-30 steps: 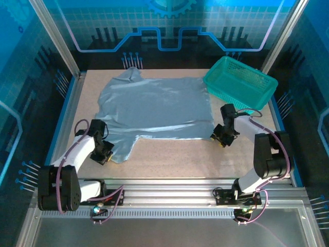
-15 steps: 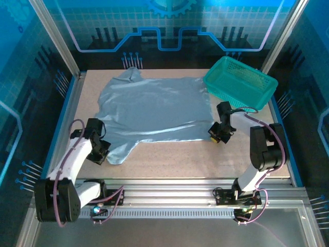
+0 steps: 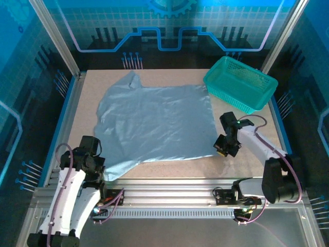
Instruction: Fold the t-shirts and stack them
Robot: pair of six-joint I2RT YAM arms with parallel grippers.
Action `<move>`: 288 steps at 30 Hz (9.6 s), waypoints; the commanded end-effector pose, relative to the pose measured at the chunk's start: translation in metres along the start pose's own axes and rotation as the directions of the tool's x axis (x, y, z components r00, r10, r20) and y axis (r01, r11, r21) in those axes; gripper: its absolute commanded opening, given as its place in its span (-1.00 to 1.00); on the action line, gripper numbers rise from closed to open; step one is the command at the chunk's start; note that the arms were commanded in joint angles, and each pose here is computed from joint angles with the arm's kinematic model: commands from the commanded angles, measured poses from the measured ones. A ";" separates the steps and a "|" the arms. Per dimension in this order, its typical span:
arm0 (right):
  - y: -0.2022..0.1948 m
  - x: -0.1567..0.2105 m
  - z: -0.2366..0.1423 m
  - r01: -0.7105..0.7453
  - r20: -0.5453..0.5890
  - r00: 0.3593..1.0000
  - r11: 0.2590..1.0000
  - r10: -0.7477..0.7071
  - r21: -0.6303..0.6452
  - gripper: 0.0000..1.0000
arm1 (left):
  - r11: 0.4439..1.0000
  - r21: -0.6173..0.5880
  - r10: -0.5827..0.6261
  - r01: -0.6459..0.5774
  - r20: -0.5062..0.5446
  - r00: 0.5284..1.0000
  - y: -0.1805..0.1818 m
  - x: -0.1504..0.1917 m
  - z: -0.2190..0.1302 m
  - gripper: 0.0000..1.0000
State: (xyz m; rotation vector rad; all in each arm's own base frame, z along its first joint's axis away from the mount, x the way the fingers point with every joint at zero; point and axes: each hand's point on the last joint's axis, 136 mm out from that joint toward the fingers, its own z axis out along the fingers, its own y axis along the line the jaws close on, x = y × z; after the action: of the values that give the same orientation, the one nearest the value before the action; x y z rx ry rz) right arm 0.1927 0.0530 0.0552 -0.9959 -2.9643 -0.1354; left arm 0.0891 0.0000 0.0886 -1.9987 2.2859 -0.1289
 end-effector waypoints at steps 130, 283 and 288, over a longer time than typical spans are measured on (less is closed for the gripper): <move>0.059 -0.073 0.033 -0.114 -0.078 0.992 0.979 0.102 -0.169 0.04 | 0.987 -0.004 -0.163 0.163 -0.119 0.979 -0.141 -0.096 0.096 -0.59; 0.137 -0.093 0.043 -0.049 -0.106 0.994 0.971 0.025 -0.235 -0.43 | 0.508 0.360 0.860 -0.783 -0.266 0.435 -0.240 0.250 0.061 -0.96; 0.129 -0.104 0.023 -0.030 -0.022 0.999 0.973 0.026 -0.228 -0.44 | 0.459 0.389 0.883 -0.799 -0.294 0.365 -0.241 0.273 0.066 -1.00</move>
State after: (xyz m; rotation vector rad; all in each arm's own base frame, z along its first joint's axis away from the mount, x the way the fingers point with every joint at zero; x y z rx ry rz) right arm 0.3497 0.1073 0.0206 -1.0031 -2.9256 -0.5192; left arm 0.3071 -0.2901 0.0520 -0.5536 3.0628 -0.7011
